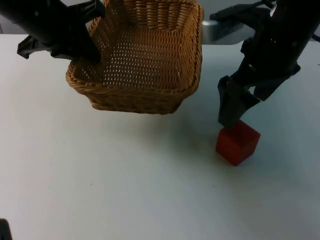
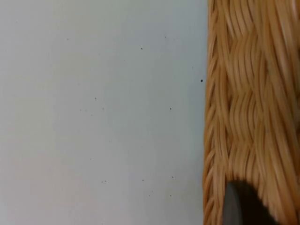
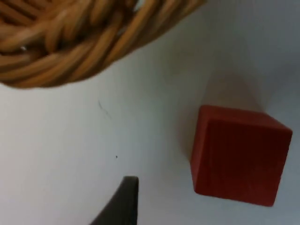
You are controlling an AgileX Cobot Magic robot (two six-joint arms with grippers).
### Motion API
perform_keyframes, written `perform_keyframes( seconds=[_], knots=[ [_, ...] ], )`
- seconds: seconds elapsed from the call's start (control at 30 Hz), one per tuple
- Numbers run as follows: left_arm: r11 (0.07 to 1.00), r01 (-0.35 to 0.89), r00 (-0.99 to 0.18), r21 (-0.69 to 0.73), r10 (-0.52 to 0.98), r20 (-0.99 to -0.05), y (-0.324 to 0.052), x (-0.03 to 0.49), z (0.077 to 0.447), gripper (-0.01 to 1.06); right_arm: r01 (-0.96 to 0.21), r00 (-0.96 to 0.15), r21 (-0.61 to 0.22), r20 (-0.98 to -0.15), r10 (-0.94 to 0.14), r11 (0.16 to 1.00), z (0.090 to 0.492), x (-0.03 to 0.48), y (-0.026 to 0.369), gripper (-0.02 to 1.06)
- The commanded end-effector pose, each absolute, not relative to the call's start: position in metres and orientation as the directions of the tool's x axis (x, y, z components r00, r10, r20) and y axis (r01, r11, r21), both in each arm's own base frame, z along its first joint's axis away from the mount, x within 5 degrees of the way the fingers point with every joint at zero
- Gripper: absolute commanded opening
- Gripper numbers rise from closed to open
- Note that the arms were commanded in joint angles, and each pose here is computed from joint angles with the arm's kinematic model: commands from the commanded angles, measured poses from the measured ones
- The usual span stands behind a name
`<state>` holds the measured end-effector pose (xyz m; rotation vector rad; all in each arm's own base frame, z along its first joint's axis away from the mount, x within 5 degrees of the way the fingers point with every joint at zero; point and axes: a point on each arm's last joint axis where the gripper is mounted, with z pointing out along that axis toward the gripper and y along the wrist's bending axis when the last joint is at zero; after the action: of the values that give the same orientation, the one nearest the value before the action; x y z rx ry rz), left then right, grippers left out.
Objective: Pick up the basket with the left hand and place the cube into the basket with the right hand.
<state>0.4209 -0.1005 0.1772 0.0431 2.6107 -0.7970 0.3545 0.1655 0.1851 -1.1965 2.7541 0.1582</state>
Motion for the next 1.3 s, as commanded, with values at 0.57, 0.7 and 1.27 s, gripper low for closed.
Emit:
perform_keyframes(
  seconds=[0.57,0.7,1.27],
  knots=[
    [0.833,0.131,-0.89,-0.537,-0.14,-0.433,-0.1,0.424,0.187,0.0,-0.703,-0.711,0.07,-0.106,-0.695,0.708,0.136,0.364,0.167,1.05],
    [0.833,0.131,-0.89,-0.537,-0.14,-0.433,-0.1,0.424,0.187,0.0,-0.7,-0.714,0.076,-0.089,-0.695,0.71,0.123,0.365,0.168,1.05],
    [0.836,0.128,-0.886,-0.534,-0.145,-0.441,-0.1,0.425,0.187,0.0,-0.636,-0.771,0.017,-0.046,-0.635,0.772,0.108,0.37,0.16,0.0]
  ],
)
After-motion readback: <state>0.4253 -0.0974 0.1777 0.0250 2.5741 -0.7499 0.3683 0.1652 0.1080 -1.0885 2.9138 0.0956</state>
